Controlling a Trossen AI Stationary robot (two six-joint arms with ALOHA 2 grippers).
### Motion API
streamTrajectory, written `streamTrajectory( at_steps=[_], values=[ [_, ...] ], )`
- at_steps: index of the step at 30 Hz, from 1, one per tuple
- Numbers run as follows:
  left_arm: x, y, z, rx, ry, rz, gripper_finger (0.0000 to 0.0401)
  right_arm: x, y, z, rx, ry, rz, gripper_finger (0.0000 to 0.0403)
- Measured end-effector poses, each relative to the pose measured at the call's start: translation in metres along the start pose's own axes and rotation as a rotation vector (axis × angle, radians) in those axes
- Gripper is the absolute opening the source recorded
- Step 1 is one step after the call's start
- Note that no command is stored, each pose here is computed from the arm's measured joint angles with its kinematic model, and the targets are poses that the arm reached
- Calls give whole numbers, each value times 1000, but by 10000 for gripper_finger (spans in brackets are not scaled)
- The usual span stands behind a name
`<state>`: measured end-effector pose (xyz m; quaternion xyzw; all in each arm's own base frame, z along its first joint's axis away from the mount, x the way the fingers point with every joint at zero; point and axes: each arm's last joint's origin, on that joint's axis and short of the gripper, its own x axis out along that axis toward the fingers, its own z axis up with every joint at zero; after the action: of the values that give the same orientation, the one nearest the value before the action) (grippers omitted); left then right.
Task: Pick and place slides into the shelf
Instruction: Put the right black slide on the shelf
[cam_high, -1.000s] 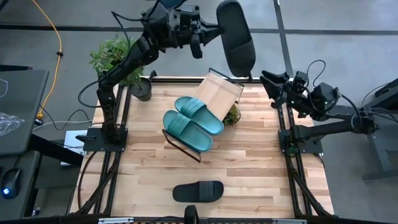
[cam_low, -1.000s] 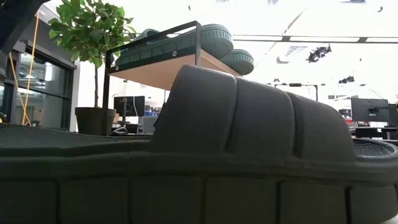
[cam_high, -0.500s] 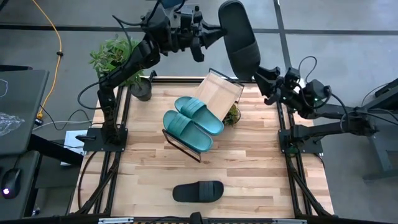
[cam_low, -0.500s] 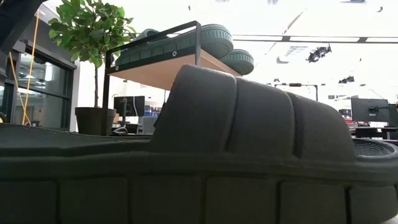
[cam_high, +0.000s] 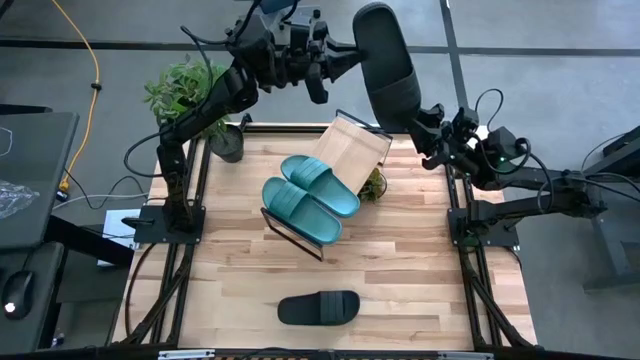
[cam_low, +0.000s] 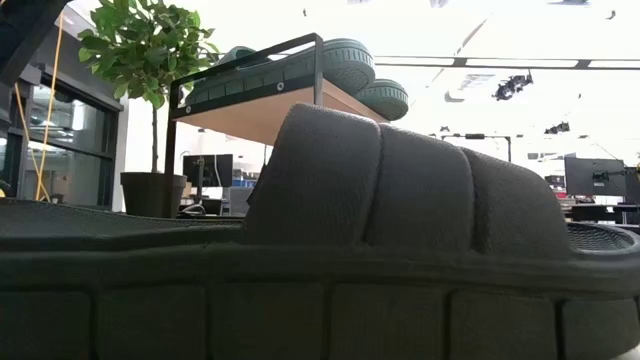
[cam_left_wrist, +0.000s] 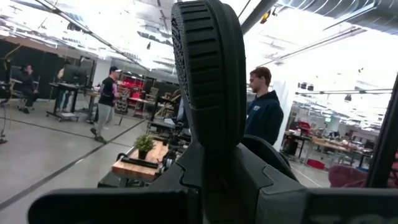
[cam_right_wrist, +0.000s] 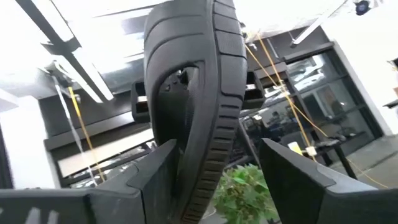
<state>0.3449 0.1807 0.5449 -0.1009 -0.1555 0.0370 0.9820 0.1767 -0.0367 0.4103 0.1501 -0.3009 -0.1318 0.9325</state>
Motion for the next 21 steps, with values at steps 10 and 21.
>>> streamTrajectory(
  at_steps=[10,21],
  values=[
    [0,0,0,1,2,0,30,1,0,0,-3,-1,22,119],
    [0,0,0,38,1,-4,56,1,0,0,-5,-3,12,13]
  ],
)
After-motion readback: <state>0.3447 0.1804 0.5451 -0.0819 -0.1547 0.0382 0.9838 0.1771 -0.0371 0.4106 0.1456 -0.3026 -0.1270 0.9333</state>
